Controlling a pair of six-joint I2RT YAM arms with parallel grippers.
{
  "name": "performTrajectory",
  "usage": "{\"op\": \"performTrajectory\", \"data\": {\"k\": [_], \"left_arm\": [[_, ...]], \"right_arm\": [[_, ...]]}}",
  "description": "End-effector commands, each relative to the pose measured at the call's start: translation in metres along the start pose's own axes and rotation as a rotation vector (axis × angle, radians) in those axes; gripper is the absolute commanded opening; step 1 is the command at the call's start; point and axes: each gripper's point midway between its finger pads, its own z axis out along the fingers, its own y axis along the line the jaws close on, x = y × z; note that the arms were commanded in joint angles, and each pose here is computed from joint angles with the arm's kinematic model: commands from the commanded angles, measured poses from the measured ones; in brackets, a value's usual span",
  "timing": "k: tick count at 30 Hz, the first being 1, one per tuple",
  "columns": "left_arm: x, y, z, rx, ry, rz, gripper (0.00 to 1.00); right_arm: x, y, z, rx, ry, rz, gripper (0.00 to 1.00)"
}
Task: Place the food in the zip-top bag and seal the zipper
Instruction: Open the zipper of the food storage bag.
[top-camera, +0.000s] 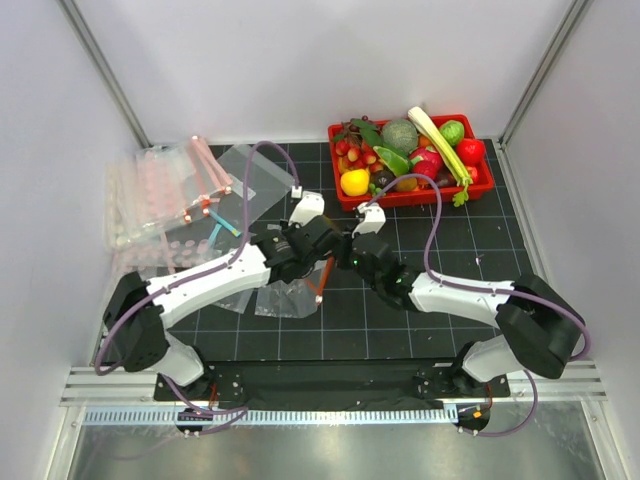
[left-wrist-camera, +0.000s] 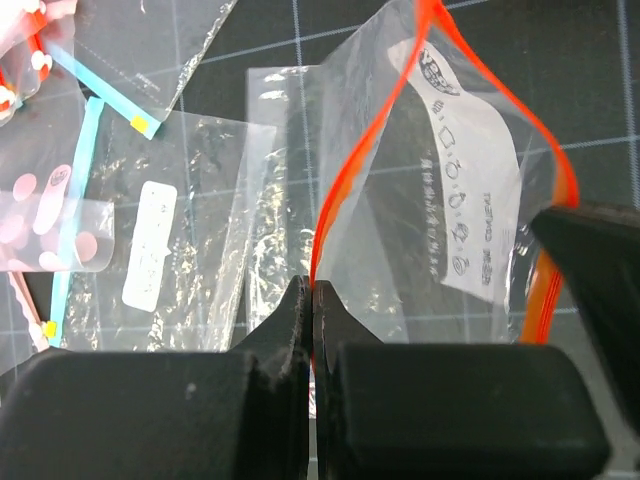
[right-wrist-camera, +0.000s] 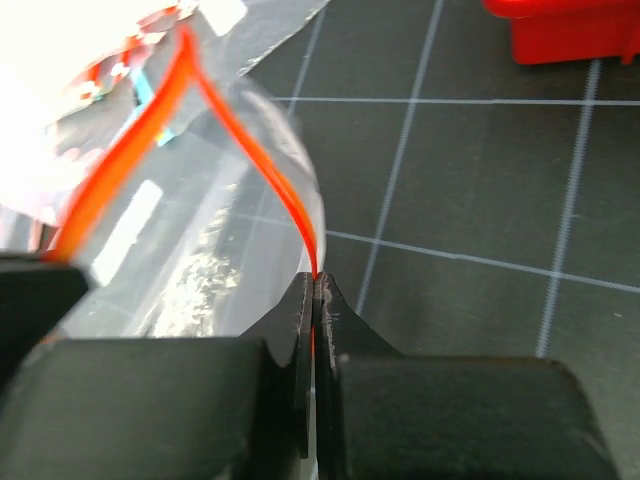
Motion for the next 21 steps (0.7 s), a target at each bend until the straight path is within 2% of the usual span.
{"op": "performTrajectory", "data": {"k": [1,4,7,8,9,13,21], "left_arm": [[-0.031,0.009,-0.027,0.069,-0.114,-0.103,0.00],[-0.032,0.019,-0.033,0.067,-0.132,-0.108,0.00],[-0.030,0.020,-0.034,0.076,-0.142,-0.116,0.00],[-0.030,0.018,-0.034,0.087,-0.142,-0.116,0.00],[-0.029,0.013,-0.034,0.113,-0.133,-0.113,0.00],[-0.027,-0.003,-0.030,0.166,-0.126,-0.105,0.00],[-0.023,-0.010,-0.015,0.137,-0.126,-0.116,0.00]], "right_arm": [[-0.018,-0.012,0.002,0.083,-0.063,0.007,0.01],[-0.020,-0.020,0.002,0.105,-0.064,0.023,0.01],[-0.019,-0.017,0.001,0.068,-0.046,0.029,0.08],[-0.019,-0.015,0.001,0.054,-0.041,0.029,0.13],[-0.014,-0.004,-0.001,-0.007,-0.010,0.019,0.35],[-0.013,0.025,-0.007,-0.167,0.018,0.003,0.57],[-0.008,0.046,-0.012,-0.277,0.061,0.015,0.60]]}}
